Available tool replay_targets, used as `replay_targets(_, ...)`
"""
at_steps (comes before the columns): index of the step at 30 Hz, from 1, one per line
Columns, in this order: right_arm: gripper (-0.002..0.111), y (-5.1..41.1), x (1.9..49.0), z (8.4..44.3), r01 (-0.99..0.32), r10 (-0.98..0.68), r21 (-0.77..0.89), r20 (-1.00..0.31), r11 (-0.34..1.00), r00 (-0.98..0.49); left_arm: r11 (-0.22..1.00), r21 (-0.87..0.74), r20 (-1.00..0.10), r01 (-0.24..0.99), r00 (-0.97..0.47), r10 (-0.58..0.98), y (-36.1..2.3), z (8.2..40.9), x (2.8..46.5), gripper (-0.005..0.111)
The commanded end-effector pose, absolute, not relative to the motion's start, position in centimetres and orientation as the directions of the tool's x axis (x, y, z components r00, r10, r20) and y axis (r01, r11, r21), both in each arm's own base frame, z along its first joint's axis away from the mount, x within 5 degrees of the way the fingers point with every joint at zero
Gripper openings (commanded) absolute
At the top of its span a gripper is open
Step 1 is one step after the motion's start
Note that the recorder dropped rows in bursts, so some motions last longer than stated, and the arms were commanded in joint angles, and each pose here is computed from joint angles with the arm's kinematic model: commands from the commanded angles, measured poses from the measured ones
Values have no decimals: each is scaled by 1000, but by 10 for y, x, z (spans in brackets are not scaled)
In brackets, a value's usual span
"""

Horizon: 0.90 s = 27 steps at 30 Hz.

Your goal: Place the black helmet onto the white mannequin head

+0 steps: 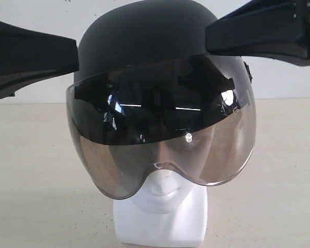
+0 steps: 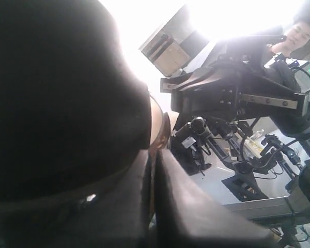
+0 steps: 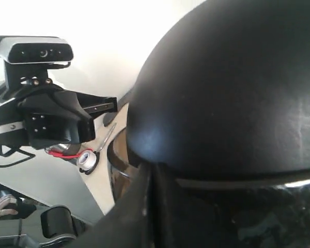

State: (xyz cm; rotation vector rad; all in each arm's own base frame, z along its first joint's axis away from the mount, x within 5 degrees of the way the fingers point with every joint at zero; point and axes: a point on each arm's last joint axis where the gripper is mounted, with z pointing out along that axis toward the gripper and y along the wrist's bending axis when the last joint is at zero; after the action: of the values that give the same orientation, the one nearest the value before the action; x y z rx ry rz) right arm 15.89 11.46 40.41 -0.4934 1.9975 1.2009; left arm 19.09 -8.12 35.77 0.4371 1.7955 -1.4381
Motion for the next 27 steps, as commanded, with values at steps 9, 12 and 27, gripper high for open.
replay_targets(9,0,118,156,405,-645,117,656,-731,392,-673,288,-671,-741,684,-631,-229,-81,361,189,4)
replay_targets(12,0,119,156,416,-674,163,651,-750,347,-641,289,-669,-743,685,-629,-228,-81,361,188,4)
replay_targets(27,0,124,173,382,-650,-46,619,-708,441,-705,356,-661,-732,660,-672,-111,-80,341,197,4)
